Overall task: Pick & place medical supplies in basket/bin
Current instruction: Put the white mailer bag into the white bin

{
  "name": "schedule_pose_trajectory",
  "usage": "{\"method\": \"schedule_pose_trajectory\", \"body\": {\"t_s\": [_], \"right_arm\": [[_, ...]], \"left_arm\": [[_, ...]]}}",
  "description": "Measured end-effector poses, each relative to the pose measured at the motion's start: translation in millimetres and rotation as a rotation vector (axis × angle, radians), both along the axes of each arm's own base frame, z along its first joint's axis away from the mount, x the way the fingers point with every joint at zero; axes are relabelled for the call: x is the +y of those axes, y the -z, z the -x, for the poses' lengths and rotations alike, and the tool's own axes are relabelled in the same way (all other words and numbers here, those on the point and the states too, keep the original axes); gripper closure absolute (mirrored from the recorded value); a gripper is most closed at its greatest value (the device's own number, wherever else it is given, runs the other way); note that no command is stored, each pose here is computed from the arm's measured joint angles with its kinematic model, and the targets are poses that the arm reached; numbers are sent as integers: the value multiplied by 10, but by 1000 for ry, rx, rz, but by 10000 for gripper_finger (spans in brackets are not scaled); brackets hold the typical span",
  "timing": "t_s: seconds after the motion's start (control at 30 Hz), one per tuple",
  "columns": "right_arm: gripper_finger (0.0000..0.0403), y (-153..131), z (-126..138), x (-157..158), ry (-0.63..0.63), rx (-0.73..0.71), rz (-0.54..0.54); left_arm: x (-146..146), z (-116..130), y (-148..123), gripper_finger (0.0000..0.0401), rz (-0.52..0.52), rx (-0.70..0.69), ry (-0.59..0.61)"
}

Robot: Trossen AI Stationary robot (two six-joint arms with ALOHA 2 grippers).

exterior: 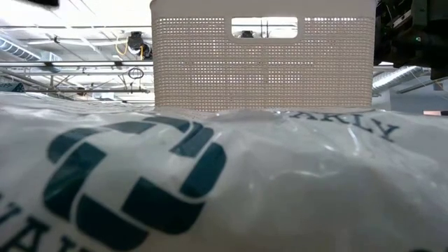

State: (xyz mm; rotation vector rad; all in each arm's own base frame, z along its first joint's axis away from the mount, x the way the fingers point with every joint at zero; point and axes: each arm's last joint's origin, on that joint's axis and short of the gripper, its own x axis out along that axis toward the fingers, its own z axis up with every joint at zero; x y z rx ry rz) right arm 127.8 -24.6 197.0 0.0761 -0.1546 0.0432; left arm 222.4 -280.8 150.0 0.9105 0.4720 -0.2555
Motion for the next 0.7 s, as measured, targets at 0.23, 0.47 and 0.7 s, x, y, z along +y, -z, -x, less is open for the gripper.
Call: {"method": "schedule_pose_trajectory", "body": {"t_s": [0.23, 0.47, 0.7], "right_arm": [[403, -1, 0, 0, 0, -1, -6], [403, -2, 0, 0, 0, -2, -11], [403, -2, 0, 0, 0, -2, -9]], "left_arm": [[29, 18, 80, 64, 15, 58, -26], [164, -106, 112, 64, 32, 113, -69], [305, -291, 130, 65, 161, 218, -54]]}}
